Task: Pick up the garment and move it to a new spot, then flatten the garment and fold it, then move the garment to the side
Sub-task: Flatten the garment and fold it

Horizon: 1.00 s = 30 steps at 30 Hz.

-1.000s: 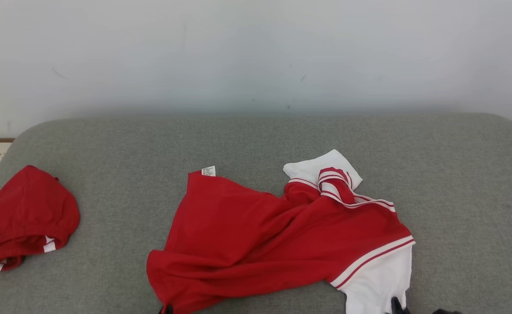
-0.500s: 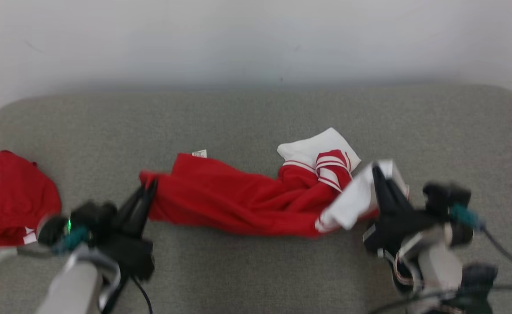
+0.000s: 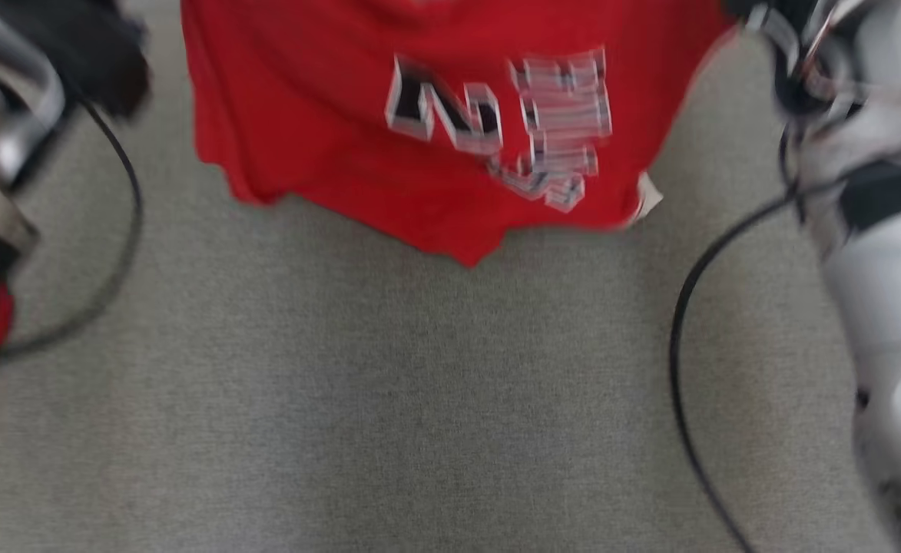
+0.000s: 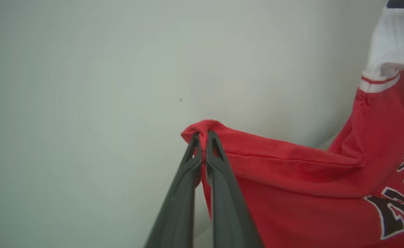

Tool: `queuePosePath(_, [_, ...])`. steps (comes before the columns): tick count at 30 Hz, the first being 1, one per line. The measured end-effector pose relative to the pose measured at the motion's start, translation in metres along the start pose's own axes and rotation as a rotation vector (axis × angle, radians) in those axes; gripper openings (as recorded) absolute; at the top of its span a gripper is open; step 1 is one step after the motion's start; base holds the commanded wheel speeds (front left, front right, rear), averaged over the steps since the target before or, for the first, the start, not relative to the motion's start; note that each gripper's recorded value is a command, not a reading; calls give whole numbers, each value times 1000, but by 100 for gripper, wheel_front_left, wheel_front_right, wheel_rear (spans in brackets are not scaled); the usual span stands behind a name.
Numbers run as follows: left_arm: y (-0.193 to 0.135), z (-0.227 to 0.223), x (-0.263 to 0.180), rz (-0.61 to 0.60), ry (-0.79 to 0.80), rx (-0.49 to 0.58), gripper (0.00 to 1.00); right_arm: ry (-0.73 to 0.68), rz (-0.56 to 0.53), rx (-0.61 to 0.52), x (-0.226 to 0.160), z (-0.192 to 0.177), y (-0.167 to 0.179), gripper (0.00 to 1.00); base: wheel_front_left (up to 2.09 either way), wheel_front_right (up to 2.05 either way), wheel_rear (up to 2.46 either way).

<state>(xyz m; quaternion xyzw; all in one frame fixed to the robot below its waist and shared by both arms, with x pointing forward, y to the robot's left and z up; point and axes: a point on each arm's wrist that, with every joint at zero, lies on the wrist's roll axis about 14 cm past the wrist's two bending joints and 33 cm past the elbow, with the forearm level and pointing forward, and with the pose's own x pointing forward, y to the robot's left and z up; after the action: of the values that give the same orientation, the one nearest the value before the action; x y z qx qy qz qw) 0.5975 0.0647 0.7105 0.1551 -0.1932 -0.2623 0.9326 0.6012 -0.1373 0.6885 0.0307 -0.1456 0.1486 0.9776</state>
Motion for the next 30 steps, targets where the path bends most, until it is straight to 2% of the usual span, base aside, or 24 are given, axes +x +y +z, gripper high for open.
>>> queuePosePath(2, [19, -2, 23, 13, 4, 4, 0, -15, -4, 4, 28, 9, -9, 0, 0, 0, 0])
queuePosePath(7, [57, -1, 55, 73, -16, 6, 0, -12, -17, 30, 68, 15, -20, 0, 0, 0, 0])
queuePosePath(13, [74, -3, 82, 98, -28, 18, 0, -23, -97, 38, 91, 23, -53, 0, 0, 0, 0])
queuePosePath(17, [89, 37, 96, 123, -117, 15, 0, -107, -119, -53, 104, 68, -64, 0, 0, 0, 0])
queuePosePath(23, [88, 79, 108, 117, -244, 21, 0, -199, -127, -136, 115, 97, -66, 0, 0, 0, 0])
queuePosePath(30, [82, 40, 116, 98, -203, 24, 0, -248, -103, -179, 126, 97, -61, 0, 0, 0, 0])
